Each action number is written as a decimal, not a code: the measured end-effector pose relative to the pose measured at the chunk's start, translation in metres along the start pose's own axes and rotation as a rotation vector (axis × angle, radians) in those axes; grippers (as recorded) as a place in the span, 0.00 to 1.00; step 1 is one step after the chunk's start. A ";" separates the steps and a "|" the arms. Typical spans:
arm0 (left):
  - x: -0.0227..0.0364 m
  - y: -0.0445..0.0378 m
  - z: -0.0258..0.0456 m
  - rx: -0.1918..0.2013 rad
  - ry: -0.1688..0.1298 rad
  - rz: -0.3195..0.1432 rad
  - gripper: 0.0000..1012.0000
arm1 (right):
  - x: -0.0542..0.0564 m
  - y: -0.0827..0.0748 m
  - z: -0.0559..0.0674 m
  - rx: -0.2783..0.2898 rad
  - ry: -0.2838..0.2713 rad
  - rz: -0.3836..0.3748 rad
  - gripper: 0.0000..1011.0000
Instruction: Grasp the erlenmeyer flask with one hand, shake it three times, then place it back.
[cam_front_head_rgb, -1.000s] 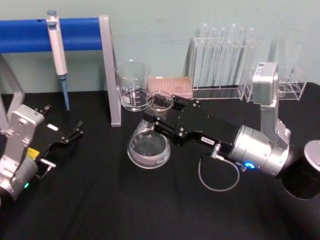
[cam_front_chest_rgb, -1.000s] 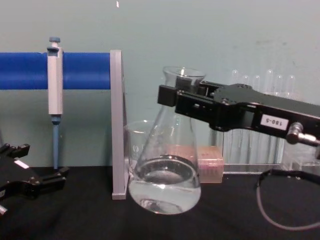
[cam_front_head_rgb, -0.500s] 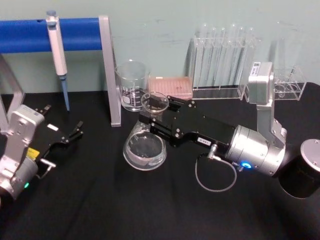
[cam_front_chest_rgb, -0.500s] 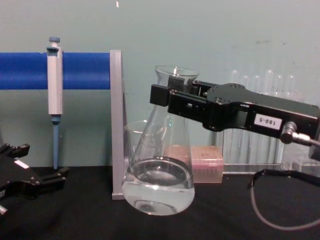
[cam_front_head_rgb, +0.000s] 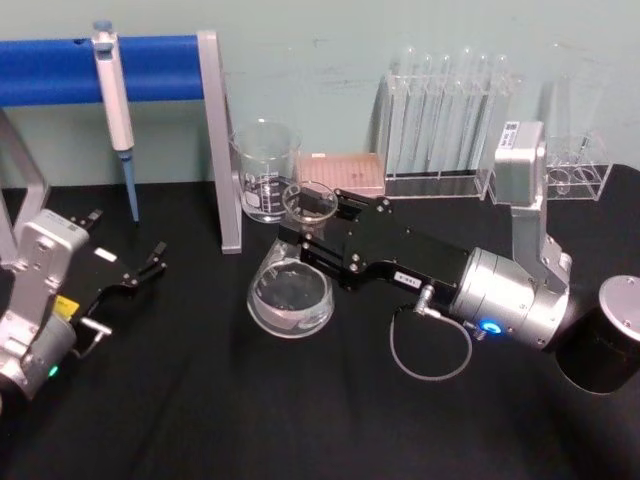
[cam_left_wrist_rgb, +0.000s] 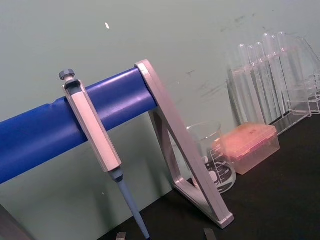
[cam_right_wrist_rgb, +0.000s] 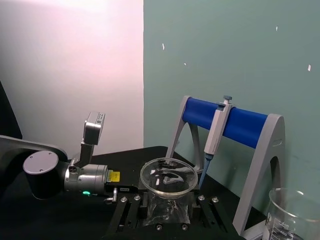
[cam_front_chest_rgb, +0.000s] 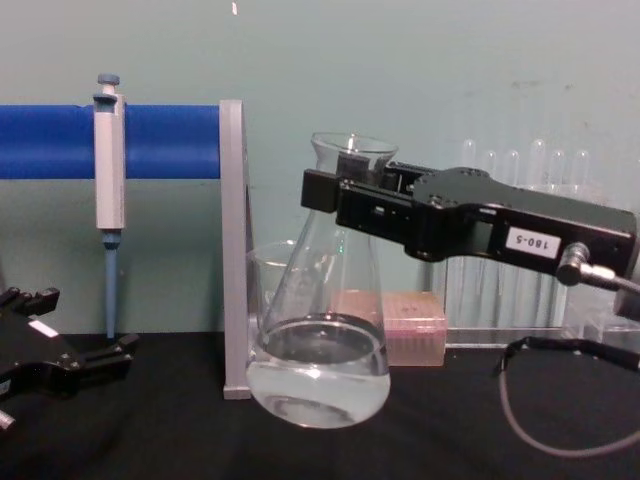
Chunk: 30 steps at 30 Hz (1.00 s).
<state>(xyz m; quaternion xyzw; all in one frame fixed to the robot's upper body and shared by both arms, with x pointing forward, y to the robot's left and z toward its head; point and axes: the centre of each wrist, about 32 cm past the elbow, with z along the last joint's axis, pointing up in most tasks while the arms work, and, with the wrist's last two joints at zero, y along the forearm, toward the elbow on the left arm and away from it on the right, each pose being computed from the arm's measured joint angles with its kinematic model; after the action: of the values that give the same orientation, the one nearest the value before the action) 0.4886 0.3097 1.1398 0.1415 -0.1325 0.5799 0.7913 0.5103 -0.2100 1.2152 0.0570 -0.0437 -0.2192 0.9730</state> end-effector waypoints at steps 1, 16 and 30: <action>0.0000 0.0000 0.0000 0.000 0.000 0.000 0.99 | 0.000 0.000 0.000 0.000 0.000 -0.001 0.44; 0.0000 0.0000 0.0000 0.000 0.000 0.000 0.99 | 0.007 -0.008 0.000 -0.001 -0.008 -0.059 0.44; 0.0000 0.0000 0.0000 0.000 0.000 0.000 0.99 | 0.011 -0.026 0.000 -0.012 -0.015 -0.138 0.44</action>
<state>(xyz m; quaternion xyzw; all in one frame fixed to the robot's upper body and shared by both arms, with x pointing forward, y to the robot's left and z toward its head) 0.4886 0.3097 1.1398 0.1415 -0.1325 0.5799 0.7913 0.5093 -0.2385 1.2128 0.0524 -0.0457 -0.2865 0.9556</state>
